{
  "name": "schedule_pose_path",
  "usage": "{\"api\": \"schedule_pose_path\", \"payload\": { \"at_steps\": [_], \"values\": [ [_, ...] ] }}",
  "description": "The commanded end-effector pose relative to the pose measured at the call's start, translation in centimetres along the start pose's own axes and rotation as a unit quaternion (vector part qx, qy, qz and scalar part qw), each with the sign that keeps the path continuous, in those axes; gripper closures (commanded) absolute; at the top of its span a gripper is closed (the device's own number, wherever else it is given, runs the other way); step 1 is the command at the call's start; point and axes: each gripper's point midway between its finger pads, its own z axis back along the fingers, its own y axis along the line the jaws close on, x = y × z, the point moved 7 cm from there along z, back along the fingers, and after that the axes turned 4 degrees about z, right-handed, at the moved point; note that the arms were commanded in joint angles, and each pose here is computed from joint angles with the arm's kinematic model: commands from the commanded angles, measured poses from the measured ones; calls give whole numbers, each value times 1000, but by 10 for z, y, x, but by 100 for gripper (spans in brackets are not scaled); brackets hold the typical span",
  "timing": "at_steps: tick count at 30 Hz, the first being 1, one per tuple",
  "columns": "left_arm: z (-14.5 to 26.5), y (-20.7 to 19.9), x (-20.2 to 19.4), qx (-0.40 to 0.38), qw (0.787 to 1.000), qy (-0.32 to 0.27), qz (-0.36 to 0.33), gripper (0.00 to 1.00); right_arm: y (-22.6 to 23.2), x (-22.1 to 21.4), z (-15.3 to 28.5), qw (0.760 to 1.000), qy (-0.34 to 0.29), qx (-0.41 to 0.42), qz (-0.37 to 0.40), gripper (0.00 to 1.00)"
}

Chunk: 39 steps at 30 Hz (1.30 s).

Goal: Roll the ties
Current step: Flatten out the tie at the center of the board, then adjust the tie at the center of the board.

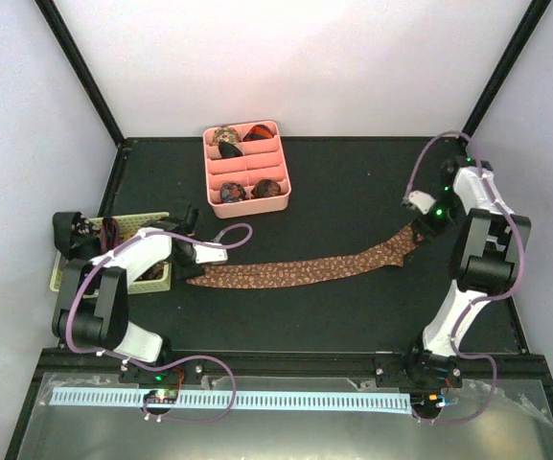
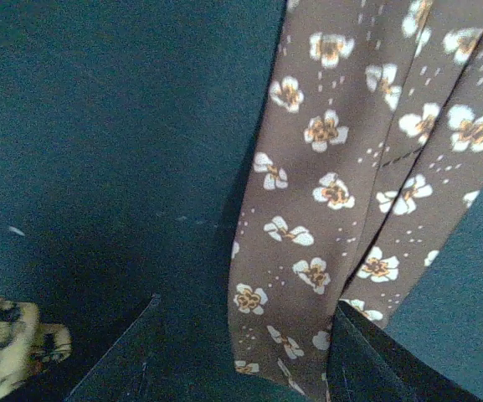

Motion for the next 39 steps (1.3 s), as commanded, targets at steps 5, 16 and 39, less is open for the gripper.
{"api": "schedule_pose_path", "payload": {
  "at_steps": [5,16,39],
  "values": [
    [47,1,32,-15,993,-118,-11,46,63,6,-41,992,-12,129,7,42],
    [20,-14,56,-28,994,-101,-19,44,52,14,-67,987,-8,138,-87,37],
    [10,-18,54,-32,995,-91,-8,47,116,89,-17,994,-4,113,3,79]
  ]
}}
